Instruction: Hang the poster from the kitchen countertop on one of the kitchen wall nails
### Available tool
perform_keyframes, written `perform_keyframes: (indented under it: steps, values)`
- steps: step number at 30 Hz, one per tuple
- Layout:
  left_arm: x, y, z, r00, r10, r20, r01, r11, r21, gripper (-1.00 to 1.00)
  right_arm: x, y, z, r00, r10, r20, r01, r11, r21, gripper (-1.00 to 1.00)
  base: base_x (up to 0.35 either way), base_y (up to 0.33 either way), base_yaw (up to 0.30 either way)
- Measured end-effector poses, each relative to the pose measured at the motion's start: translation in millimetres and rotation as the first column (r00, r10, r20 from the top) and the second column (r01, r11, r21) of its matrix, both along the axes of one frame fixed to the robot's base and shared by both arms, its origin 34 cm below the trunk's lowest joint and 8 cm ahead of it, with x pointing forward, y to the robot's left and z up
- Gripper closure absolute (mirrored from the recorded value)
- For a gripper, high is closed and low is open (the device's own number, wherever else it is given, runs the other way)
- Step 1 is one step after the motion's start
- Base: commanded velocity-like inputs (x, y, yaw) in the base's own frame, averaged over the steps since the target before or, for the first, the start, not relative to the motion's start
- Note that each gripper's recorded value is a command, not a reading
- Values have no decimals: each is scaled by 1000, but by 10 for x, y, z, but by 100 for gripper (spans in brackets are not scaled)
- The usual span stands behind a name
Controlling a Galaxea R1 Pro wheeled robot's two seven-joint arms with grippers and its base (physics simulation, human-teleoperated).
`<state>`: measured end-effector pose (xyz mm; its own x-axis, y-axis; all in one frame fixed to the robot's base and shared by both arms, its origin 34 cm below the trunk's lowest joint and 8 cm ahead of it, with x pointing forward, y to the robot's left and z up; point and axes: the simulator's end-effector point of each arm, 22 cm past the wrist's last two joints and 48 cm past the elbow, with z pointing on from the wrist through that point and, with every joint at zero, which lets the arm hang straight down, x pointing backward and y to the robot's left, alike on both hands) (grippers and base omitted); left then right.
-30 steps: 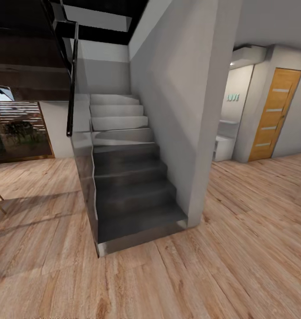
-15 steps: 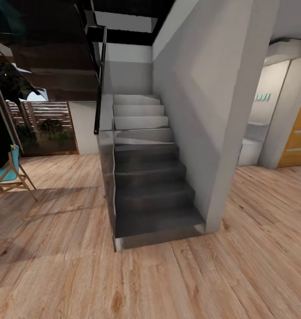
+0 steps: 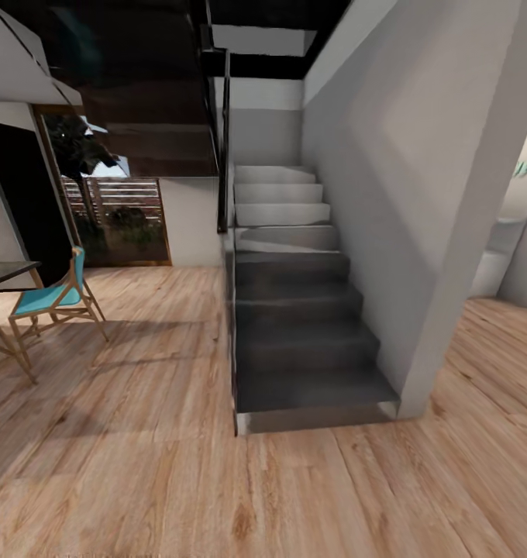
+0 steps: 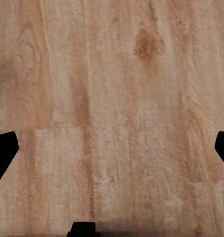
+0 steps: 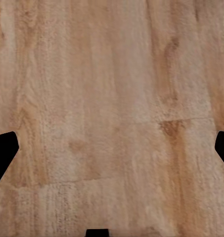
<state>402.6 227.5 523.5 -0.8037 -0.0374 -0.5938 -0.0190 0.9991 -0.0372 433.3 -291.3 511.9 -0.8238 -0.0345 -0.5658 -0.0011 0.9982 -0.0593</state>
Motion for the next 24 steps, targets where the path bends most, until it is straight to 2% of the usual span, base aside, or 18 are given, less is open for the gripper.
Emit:
perform_keyframes:
  steps: [18, 24]
  values:
    - [3, -5, 3, 1000, 1, 2, -1, 1000, -3, -100, -16, 17, -8, 1000, 1, -3, -1, 1000, 2, -100, 9, 293, 286]
    - [2, -4, 2, 1000, 1, 1, -1, 1000, -2, -100, -24, 23, -12, 1000, 1, -5, -1, 1000, 2, -100, 60, 157, 289]
